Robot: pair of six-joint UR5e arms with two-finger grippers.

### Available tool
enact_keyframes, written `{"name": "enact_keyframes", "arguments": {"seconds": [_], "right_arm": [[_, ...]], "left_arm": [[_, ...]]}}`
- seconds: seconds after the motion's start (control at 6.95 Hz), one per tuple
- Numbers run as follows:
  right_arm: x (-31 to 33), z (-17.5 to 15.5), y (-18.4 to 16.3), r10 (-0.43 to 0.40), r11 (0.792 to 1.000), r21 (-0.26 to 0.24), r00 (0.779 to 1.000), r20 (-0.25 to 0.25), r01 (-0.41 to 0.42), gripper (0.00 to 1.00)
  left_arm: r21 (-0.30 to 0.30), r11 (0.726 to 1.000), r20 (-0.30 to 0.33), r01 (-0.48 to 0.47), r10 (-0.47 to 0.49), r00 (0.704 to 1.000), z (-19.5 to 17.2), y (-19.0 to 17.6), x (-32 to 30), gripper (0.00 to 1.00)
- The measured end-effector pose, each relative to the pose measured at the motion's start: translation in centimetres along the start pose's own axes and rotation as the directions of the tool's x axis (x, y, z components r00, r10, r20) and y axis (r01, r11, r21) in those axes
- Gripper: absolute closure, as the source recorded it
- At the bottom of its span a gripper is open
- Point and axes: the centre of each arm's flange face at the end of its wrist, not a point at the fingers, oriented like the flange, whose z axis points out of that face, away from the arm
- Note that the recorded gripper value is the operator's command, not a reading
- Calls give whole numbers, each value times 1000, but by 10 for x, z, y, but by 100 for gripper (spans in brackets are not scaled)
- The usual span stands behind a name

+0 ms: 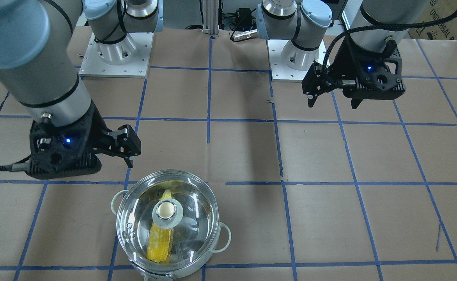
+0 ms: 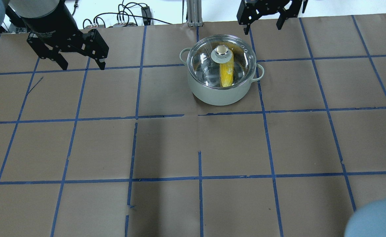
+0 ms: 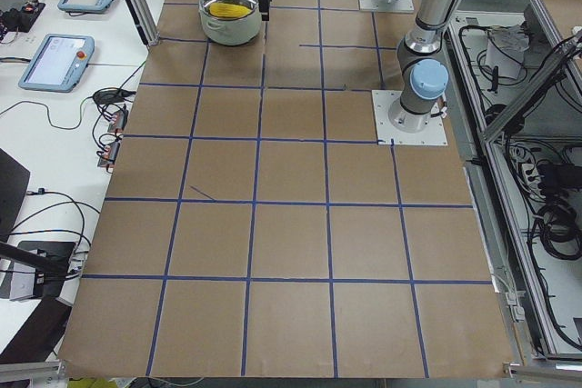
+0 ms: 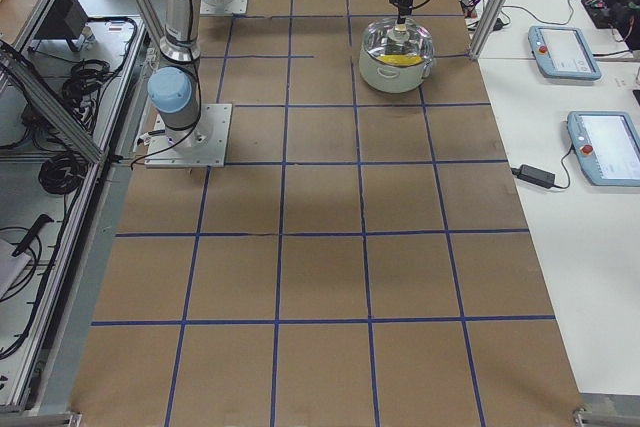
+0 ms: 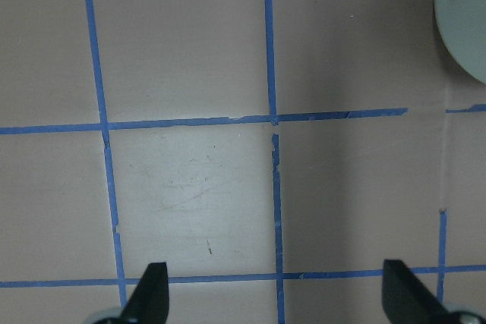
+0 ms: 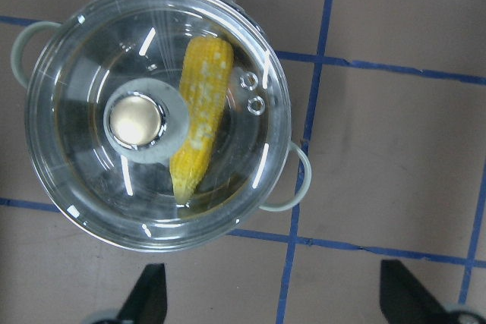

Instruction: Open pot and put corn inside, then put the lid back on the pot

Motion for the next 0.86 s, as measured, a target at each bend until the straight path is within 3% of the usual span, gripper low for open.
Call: {"name": "enact_keyframes", "arguments": {"seconds": [0.29, 0.58, 0.86], "right_arm": [[8, -9, 40, 9, 1000, 14, 1000, -11, -9, 1], [10, -19, 56, -38, 999, 33, 999, -9, 38, 1], [3, -30, 94, -63, 998, 15, 998, 10, 63, 1]], "left_arm": [[-1, 1000, 0, 1, -1, 1000, 0, 0, 0, 0], [-1, 1000, 0, 1, -1, 1000, 0, 0, 0, 0], [-1, 1000, 0, 1, -1, 1000, 0, 0, 0, 0]]}}
